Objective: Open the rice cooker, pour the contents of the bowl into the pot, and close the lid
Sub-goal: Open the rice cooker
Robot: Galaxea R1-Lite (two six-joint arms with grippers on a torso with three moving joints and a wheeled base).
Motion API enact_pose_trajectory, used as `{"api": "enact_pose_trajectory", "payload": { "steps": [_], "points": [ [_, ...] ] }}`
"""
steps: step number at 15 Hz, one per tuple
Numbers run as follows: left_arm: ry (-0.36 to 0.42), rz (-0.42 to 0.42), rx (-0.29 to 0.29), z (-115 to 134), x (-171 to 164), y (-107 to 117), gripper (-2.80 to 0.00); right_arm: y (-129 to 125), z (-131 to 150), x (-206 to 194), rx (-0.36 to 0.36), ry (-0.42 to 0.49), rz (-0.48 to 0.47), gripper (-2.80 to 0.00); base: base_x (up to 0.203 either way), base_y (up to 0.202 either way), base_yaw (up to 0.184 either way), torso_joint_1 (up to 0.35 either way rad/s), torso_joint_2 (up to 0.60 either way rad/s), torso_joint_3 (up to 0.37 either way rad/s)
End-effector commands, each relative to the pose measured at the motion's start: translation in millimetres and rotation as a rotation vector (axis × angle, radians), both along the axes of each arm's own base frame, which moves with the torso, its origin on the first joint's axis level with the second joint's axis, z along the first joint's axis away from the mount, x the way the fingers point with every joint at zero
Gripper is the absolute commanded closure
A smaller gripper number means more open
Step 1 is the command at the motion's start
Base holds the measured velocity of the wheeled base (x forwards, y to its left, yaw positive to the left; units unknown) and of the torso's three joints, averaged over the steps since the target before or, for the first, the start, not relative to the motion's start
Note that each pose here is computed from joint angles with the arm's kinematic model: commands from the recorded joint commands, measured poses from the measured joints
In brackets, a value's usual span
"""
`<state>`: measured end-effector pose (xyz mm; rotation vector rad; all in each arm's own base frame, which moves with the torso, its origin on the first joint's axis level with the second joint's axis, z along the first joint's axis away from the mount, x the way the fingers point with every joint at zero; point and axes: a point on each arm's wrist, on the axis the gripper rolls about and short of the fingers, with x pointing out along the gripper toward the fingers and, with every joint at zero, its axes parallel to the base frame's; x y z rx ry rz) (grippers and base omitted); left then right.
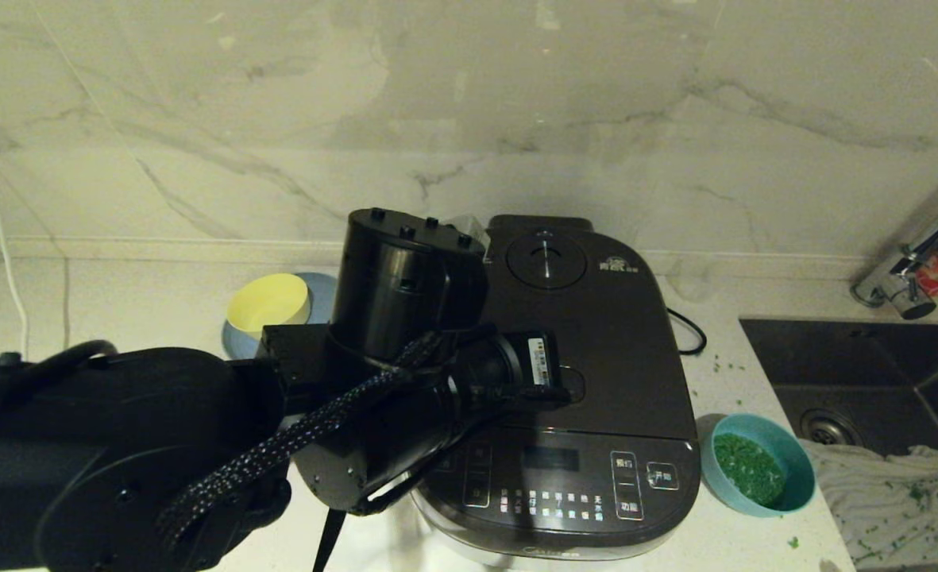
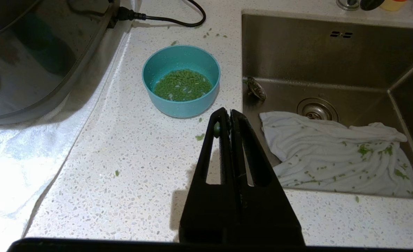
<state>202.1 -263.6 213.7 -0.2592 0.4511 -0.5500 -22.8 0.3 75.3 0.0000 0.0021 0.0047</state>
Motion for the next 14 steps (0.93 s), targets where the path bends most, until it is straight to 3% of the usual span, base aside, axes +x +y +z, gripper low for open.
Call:
{"api": "enact_pose_trajectory", "payload": {
  "steps": [1, 9, 14],
  "points": [
    [0.004, 0.006, -0.023, 5.4, -4.8, 5.1, 0.0, 0.0, 0.0, 0.1, 0.0, 0.001, 0.0, 0.0, 0.0, 0.0, 0.0, 0.0, 0.0, 0.0],
    [0.049, -0.041, 0.012, -11.2, -23.2, 2.0, 0.0, 0.0, 0.0, 0.1, 0.0, 0.001, 0.0, 0.0, 0.0, 0.0, 0.0, 0.0, 0.0, 0.0],
    [0.055, -0.022, 0.045, -21.4, -22.2, -2.0, 0.0, 0.0, 0.0, 0.1, 0.0, 0.001, 0.0, 0.0, 0.0, 0.0, 0.0, 0.0, 0.0, 0.0]
  ]
}}
